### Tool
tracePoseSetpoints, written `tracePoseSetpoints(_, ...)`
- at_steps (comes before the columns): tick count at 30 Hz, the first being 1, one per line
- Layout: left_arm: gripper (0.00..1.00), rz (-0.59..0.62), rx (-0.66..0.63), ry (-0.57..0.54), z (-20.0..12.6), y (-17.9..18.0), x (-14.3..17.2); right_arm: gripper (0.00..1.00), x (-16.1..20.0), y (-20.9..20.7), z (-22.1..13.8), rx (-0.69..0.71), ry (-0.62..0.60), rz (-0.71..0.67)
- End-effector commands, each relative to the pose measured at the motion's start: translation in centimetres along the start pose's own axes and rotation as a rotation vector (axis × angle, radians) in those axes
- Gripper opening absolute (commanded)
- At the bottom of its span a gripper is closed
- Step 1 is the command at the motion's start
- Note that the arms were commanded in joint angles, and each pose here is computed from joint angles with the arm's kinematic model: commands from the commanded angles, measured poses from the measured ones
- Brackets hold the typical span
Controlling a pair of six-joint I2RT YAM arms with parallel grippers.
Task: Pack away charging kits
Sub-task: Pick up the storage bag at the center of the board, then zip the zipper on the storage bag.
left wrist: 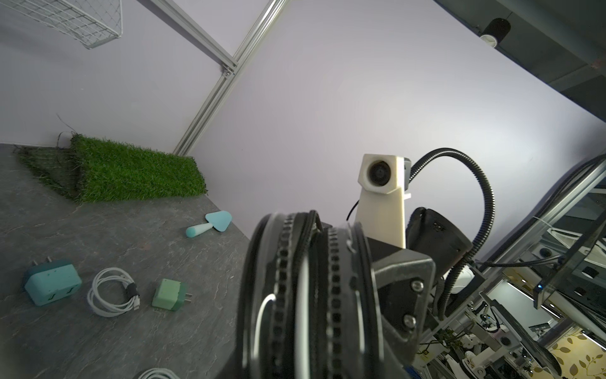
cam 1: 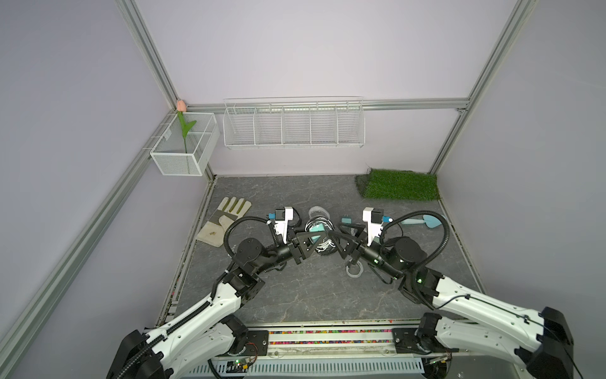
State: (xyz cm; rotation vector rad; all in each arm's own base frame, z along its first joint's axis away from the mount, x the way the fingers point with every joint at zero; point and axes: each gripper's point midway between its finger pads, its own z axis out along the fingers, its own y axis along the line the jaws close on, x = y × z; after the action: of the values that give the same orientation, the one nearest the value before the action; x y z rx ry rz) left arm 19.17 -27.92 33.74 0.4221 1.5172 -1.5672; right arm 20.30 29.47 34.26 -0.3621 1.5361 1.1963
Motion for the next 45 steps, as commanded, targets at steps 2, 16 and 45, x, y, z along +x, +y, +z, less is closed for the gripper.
tracePoseSetpoints(2,0.02,0.016,-0.057,-0.063,-0.4,-0.1,-2.1,0.73,0.1,-1.6,-2.9,0.093,-0.002,-0.099)
tracePoseSetpoints(16,0.00,-0.148,-0.115,-0.311,-0.3,-1.6,-9.8,0.60,4.6,5.3,0.6,0.017,0.090,-0.491)
tracePoseSetpoints(45,0.00,-0.152,-0.044,-0.309,-0.5,-3.5,-9.3,0.28,0.1,5.2,4.4,0.198,-0.164,-0.493)
